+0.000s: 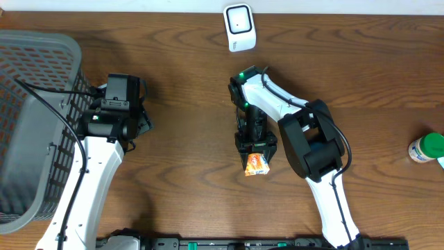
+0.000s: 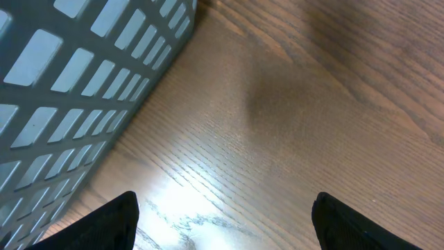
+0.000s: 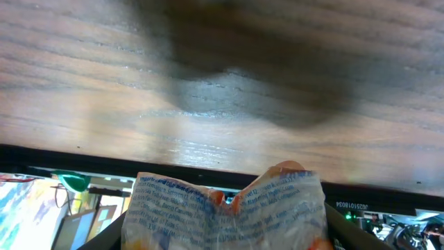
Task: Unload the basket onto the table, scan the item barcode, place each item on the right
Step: 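Lift the orange snack pack slightly with the right gripper, then raise the orange pack with the right gripper up to the scanner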
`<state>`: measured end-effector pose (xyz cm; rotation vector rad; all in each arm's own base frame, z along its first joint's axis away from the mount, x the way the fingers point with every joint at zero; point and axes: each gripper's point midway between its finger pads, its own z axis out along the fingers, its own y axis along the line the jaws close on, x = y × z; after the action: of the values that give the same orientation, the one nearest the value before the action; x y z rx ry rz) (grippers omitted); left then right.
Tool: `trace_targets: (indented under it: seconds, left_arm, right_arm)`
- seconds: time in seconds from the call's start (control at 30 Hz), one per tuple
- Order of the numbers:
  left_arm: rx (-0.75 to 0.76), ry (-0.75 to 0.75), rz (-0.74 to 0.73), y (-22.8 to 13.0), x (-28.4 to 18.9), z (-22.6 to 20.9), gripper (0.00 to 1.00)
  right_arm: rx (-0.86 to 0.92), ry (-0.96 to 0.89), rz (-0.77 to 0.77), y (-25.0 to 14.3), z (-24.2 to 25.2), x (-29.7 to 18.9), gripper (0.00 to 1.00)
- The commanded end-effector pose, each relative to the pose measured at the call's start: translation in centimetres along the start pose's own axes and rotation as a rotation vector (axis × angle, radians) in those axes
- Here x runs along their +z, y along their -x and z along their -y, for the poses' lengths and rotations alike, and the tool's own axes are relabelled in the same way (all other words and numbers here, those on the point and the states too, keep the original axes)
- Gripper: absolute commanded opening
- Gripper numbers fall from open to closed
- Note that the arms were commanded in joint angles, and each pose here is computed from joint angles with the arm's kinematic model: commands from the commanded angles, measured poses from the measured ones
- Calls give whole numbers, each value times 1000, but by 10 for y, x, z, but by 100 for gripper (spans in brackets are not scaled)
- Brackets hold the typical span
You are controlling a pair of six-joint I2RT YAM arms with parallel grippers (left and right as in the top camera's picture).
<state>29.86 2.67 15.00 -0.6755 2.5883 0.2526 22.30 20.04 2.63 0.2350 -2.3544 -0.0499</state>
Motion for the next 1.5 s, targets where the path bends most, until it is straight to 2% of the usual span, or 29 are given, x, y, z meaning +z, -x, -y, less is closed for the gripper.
trace_targets:
  seconds: [0.0,0.53,0.8,1.0,1.13,1.3,1.47]
  left_arm:
    - [-9,7,-4,-1,1,-1,80]
    - [-9,7,-4,-1,1,-1,80]
    - [-9,7,-4,-1,1,-1,80]
    - [-9,7,-4,-1,1,-1,80]
    - [-9,7,-4,-1,1,-1,80]
    - [-9,7,-4,-1,1,-1,80]
    - [-9,7,-4,-1,1,-1,81]
  right_arm:
    - [-12,1,-27,-1,-3,6,55]
    - [-18,30,-20,1,-9,7,54]
    - [-28,105,239,64,-23,-9,52]
    - [-71,185,491,92,-32,-94,44]
    - [-97,218,712,100,-32,-169,44]
    - [-61,119,1067,112,-8,-265,43]
    - [5,21,1324,130,8,-322,44]
